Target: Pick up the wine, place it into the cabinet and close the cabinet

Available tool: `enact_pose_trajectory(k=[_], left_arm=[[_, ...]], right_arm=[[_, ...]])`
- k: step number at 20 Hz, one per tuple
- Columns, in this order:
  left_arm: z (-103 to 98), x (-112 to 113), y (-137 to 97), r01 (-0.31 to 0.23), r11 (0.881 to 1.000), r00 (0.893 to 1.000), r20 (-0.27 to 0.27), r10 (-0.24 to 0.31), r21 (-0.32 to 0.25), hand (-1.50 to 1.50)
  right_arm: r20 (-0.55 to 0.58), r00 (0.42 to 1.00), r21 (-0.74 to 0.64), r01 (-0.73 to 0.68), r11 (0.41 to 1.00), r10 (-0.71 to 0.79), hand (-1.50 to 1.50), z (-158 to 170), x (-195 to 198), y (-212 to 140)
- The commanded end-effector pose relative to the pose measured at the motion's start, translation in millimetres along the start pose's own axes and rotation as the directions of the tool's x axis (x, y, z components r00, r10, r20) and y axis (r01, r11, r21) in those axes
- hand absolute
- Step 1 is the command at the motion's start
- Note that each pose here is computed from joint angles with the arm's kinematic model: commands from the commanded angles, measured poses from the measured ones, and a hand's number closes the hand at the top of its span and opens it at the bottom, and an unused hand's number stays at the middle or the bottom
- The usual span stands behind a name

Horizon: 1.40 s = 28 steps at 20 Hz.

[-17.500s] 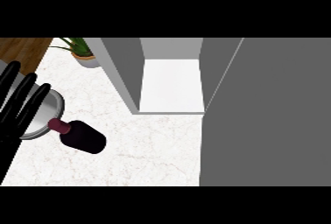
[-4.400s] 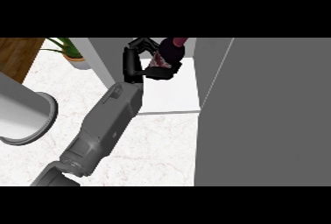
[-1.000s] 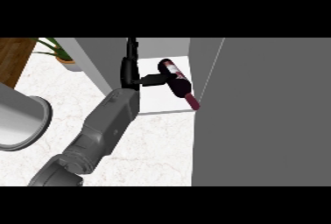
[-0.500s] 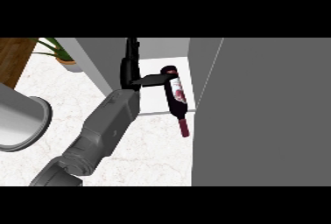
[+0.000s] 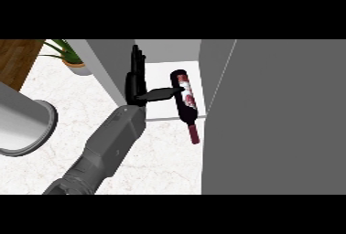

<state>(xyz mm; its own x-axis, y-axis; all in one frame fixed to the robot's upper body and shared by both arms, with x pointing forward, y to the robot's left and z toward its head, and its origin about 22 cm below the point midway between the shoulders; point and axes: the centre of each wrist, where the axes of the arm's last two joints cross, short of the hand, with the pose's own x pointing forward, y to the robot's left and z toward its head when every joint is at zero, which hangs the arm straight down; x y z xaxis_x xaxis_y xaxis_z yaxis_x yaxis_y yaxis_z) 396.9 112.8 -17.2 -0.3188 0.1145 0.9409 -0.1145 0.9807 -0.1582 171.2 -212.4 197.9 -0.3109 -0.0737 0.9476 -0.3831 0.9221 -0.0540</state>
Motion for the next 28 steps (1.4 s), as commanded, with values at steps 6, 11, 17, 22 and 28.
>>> enact_pose_trajectory(k=[6,11,17,22,28], left_arm=[[66.4,6.8,-31.2,-0.021,1.000,0.999,-0.029,0.020,-0.020,-1.50],[113.4,12.7,-41.4,-0.020,0.999,1.000,-0.015,0.019,-0.048,-1.50],[139.6,35.0,-50.7,-0.047,0.996,0.999,0.014,0.048,-0.070,-1.50],[164.4,54.2,-42.2,-0.091,0.995,0.996,0.018,0.092,-0.048,-1.50],[196.3,75.5,-30.3,-0.046,0.999,0.999,0.011,0.047,-0.014,-1.50]], right_arm=[[0.040,0.999,-0.052,-0.029,0.998,0.031,-1.50,8.2,10.7,-7.3],[0.030,0.999,-0.061,-0.030,0.998,0.032,-1.50,15.9,23.5,-8.7],[0.028,0.999,-0.062,-0.041,0.997,0.043,-1.50,5.1,0.5,-21.1],[0.032,0.999,-0.042,-0.041,0.998,0.043,-1.50,36.4,22.9,-11.2],[0.030,0.999,-0.062,-0.029,0.998,0.031,-1.50,25.2,15.6,-4.6]])
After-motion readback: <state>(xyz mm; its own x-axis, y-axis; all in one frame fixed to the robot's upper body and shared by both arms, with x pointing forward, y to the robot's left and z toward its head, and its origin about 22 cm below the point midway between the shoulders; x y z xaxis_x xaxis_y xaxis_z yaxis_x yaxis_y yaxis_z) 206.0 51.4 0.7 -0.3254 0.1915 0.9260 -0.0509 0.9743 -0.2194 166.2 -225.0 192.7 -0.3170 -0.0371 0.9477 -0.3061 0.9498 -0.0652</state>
